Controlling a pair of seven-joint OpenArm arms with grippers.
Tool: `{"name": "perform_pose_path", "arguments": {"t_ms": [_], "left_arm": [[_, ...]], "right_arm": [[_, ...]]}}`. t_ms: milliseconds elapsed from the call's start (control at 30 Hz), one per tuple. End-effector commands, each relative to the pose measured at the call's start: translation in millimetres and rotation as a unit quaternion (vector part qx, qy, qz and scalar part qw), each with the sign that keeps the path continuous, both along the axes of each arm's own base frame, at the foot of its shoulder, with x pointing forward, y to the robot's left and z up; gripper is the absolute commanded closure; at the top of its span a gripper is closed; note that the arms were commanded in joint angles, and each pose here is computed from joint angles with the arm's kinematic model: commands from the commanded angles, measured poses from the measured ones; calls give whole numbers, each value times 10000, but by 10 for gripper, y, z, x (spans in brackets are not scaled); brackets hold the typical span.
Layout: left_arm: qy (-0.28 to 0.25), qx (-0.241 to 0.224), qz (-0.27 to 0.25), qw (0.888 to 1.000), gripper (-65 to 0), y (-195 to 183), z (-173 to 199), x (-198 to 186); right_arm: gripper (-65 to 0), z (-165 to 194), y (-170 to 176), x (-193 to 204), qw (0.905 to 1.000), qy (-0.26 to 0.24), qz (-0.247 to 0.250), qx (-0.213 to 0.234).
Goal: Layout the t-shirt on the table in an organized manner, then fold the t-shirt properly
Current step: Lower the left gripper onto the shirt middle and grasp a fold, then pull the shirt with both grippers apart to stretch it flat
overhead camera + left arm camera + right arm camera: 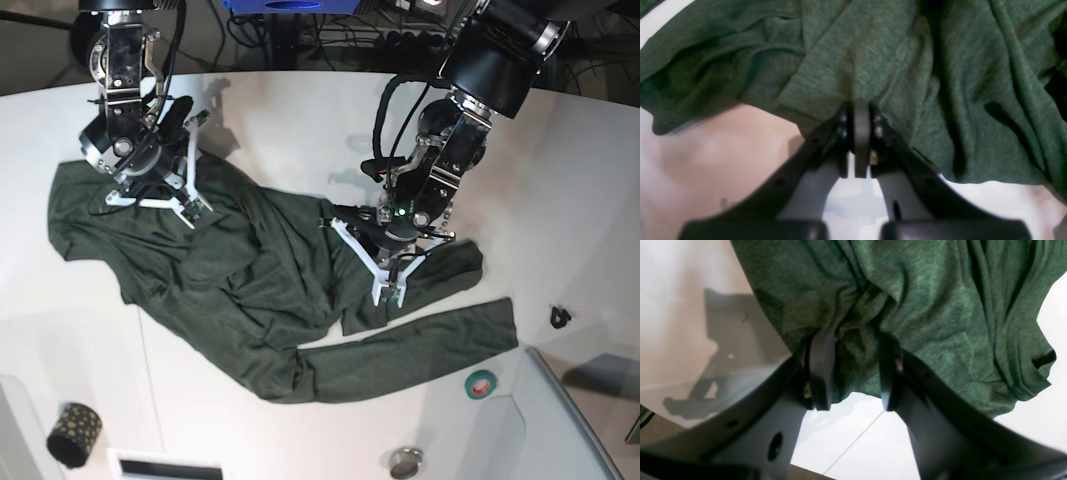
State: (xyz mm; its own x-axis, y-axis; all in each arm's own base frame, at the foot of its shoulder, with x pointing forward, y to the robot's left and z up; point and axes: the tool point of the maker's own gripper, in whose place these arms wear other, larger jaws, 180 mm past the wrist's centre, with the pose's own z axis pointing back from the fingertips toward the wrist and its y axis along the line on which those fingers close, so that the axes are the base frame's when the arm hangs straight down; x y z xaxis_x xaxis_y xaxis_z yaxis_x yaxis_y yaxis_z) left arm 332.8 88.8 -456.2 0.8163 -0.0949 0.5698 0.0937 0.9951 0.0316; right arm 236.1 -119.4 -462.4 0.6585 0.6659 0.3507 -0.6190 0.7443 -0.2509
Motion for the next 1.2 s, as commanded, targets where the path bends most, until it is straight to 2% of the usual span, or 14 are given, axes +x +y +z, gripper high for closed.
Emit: {"name": "perform_pose_path", "arguments": {"t_ms": [0,133,233,367,467,633,933,1033,1167], "left_arm": [[-274,-57,-5,9996,0,-29,150,146],[-397,-120,-43,9991,0,-74,235,162],[-644,-262,-143,9975,0,-143,446,135],[-746,-280,-354,9962,0,-86,695,-95],[-677,-164,-475,9964,0,29,702,-316],[-277,358,-701,9965,0,438,523,-797],[10,1079,-1245,9863,0,997,439,-1386],[41,1520,-1481,9772,0,1183,442,-1491],[-103,2360,-1898,9530,0,1375,472,-1575]], "right_arm": [[-209,71,21,77,9999,-159,-3,56],[-209,67,16,69,9999,-151,-11,54],[-209,67,6,68,9999,-150,-26,51],[-209,67,6,68,9999,-150,-26,51],[-209,67,6,68,9999,-150,-26,51],[-209,75,1,78,9998,-164,-33,49],[-209,76,-39,92,9999,-170,-30,-4],[-209,65,-128,75,9997,-151,-162,-33],[-209,90,-325,104,9986,-204,-480,-61]]}}
